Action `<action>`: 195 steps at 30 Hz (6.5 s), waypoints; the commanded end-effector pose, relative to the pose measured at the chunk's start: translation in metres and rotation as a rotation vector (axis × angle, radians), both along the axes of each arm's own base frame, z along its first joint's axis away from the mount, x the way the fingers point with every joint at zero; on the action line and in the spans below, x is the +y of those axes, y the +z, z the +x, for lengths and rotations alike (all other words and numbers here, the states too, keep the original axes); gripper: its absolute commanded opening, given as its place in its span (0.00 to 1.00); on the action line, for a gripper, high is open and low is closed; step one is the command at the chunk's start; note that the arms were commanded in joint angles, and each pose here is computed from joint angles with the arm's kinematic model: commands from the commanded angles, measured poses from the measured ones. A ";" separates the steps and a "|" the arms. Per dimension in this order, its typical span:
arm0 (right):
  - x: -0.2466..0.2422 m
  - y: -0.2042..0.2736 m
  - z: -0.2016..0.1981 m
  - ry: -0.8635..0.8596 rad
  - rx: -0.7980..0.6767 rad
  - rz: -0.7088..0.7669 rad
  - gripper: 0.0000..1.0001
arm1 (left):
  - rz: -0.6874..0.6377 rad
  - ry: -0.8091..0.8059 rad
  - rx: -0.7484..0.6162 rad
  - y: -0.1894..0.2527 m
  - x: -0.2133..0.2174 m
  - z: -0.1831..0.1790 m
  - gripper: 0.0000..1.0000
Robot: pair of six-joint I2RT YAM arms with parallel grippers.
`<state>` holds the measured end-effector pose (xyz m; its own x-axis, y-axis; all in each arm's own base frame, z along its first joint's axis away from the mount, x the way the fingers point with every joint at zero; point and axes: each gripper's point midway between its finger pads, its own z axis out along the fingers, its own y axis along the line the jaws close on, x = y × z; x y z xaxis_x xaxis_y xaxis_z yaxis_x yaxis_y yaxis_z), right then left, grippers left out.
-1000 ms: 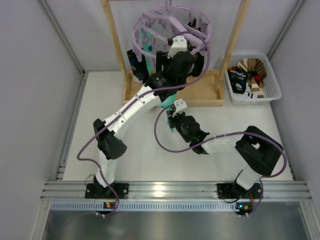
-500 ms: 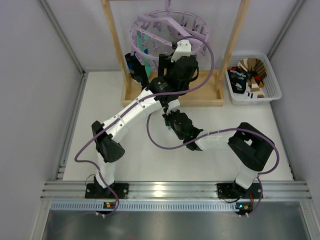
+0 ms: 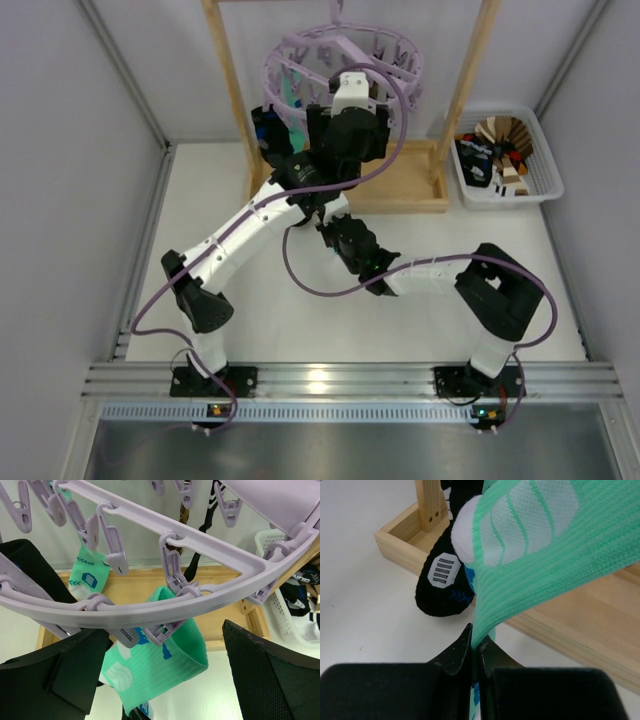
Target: Remove the socks clipped to the hanger
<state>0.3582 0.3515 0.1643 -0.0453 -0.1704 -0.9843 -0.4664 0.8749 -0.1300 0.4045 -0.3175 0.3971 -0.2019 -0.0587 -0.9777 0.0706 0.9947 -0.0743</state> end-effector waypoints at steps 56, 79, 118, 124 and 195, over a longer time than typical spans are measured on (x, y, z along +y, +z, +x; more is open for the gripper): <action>0.092 0.022 -0.034 0.162 -0.106 -0.111 0.00 | 0.150 0.271 -0.056 0.013 0.079 0.006 0.65; 0.071 0.019 -0.049 0.134 -0.079 -0.057 0.00 | 0.123 0.249 -0.049 0.014 0.087 0.013 0.17; -0.410 0.153 0.094 -0.835 0.199 0.199 0.00 | -0.141 -0.041 0.079 -0.047 0.184 -0.149 0.98; -0.455 0.158 0.157 -0.894 0.211 0.211 0.01 | -0.139 -0.181 0.097 -0.062 0.182 -0.176 0.98; -0.192 0.152 -0.086 0.378 0.169 0.557 0.99 | 0.027 -0.463 -0.337 -0.128 0.215 0.100 0.98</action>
